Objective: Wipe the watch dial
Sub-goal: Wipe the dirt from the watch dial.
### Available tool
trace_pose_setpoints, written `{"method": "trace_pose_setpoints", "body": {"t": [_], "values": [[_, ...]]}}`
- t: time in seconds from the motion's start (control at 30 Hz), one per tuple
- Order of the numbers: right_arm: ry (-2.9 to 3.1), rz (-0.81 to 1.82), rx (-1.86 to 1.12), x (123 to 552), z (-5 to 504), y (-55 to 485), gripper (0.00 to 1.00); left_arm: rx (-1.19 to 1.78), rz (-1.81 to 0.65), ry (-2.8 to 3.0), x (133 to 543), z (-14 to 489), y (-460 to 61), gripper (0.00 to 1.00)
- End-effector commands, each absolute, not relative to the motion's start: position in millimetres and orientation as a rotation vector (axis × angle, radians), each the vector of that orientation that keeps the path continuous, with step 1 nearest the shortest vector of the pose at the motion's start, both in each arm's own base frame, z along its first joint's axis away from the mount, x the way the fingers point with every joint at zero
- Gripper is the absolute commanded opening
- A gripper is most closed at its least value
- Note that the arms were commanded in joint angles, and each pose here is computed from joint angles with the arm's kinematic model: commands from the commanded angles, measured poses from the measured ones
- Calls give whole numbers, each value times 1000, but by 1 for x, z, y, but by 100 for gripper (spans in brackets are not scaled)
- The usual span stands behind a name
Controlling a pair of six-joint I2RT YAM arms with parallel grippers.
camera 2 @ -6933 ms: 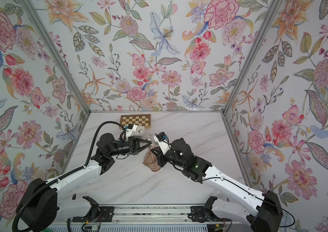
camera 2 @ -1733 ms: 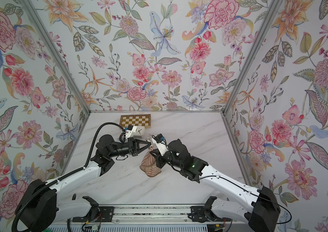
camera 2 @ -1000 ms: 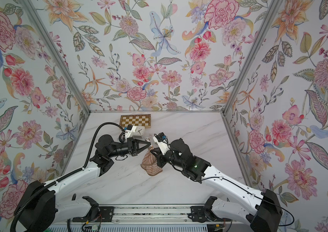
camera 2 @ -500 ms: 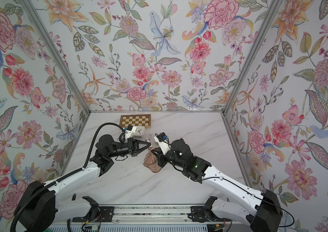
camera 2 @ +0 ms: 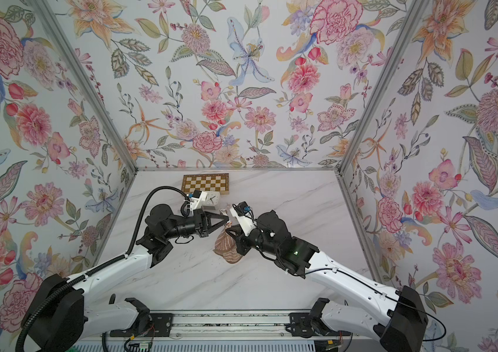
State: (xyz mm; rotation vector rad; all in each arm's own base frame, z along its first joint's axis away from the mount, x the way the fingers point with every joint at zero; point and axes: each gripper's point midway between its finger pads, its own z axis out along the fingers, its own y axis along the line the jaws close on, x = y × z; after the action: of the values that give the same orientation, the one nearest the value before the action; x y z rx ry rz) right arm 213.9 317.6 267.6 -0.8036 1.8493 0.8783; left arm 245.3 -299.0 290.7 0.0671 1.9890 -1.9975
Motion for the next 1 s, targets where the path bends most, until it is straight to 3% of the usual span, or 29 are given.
{"method": "trace_pose_setpoints", "body": {"t": [0.0,0.53,0.97], "values": [[1751,897,-769,220,297,321,0,123,-2014,1988,234,295,-299,0],[1828,887,-745,233,261,317,0,119,-2018,1977,232,297,-297,0],[1787,878,-704,237,286,301,0,116,-2015,1986,232,293,-297,0]]}}
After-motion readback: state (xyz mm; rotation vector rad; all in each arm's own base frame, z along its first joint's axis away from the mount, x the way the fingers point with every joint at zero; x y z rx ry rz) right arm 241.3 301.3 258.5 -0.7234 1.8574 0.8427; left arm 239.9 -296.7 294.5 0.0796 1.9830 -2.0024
